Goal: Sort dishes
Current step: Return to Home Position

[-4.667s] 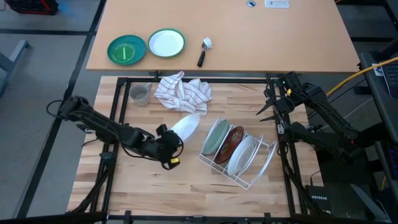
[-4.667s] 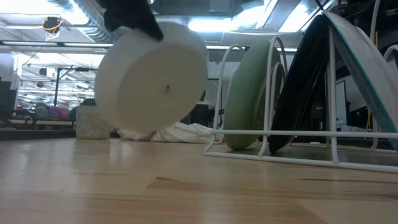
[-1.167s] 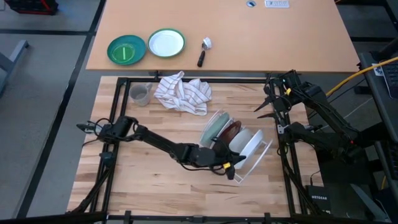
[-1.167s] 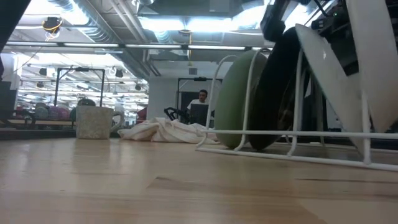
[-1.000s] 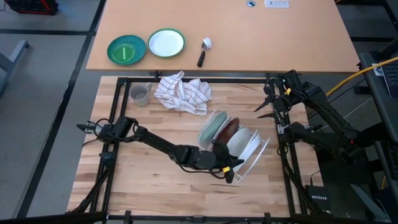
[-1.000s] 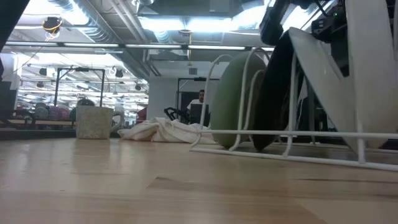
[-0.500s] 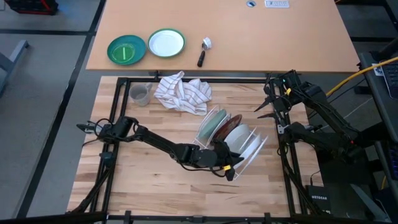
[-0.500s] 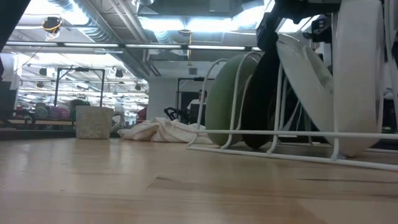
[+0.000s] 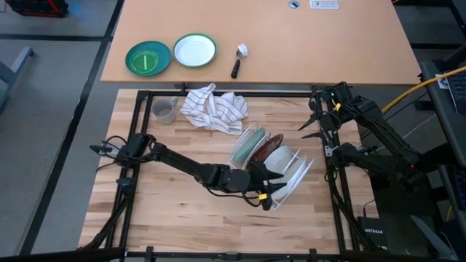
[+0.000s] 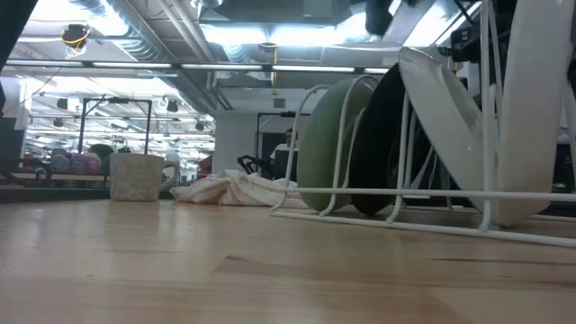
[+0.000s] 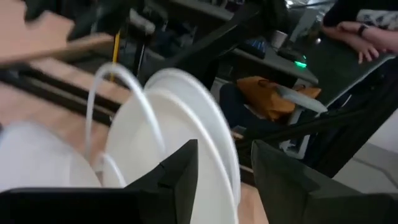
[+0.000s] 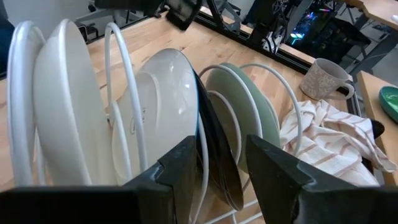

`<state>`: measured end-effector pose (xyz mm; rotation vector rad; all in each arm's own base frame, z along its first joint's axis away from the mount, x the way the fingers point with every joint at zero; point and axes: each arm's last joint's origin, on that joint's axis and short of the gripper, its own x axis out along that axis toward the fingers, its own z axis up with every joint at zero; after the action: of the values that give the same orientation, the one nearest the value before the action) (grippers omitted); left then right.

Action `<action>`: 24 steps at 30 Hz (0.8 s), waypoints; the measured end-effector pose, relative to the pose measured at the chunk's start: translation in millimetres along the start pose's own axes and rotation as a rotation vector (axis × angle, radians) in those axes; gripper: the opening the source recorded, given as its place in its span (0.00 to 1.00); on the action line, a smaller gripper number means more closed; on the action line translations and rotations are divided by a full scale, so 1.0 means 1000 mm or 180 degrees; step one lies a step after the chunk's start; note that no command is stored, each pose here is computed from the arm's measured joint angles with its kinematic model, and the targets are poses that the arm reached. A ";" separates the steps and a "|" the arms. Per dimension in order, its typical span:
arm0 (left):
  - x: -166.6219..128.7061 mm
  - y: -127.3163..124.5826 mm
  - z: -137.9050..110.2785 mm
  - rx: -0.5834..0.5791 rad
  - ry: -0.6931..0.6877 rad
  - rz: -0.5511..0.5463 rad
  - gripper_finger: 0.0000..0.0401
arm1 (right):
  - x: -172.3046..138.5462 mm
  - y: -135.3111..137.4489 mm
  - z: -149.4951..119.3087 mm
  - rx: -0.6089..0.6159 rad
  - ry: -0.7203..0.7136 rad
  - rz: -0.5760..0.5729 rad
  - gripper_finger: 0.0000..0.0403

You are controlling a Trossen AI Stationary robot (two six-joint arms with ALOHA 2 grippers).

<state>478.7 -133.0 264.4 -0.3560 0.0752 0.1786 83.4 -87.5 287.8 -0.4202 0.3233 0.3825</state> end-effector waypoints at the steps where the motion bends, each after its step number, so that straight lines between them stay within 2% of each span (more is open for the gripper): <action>1: -0.003 -0.001 0.005 0.0076 -0.0007 -0.0003 0.35 | 0.000 0.000 0.000 0.0022 0.0000 -0.0001 0.36; 6: -0.023 0.002 0.043 0.0408 0.0056 0.0071 0.35 | 0.000 0.000 0.000 0.0106 0.0001 -0.0001 0.36; 12: -0.072 0.024 0.110 0.0742 0.0353 0.0363 0.35 | -0.001 0.001 0.001 0.0338 -0.0044 0.0005 0.36; 16: -0.116 0.045 0.145 0.0855 0.0539 0.0924 0.35 | -0.004 0.004 0.009 0.0560 -0.0239 0.0014 0.36; 19: -0.149 0.056 0.160 0.0973 0.0626 0.1422 0.35 | -0.009 0.011 0.020 0.0447 -0.0445 0.0009 0.36; 24: -0.199 0.063 0.165 0.1017 0.0778 0.2024 0.35 | -0.023 0.032 0.047 0.0140 -0.0451 -0.0208 0.36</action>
<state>278.0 -48.4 417.9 -0.0220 0.4551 0.7428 59.7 -46.0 326.4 -0.3575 0.1794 0.3387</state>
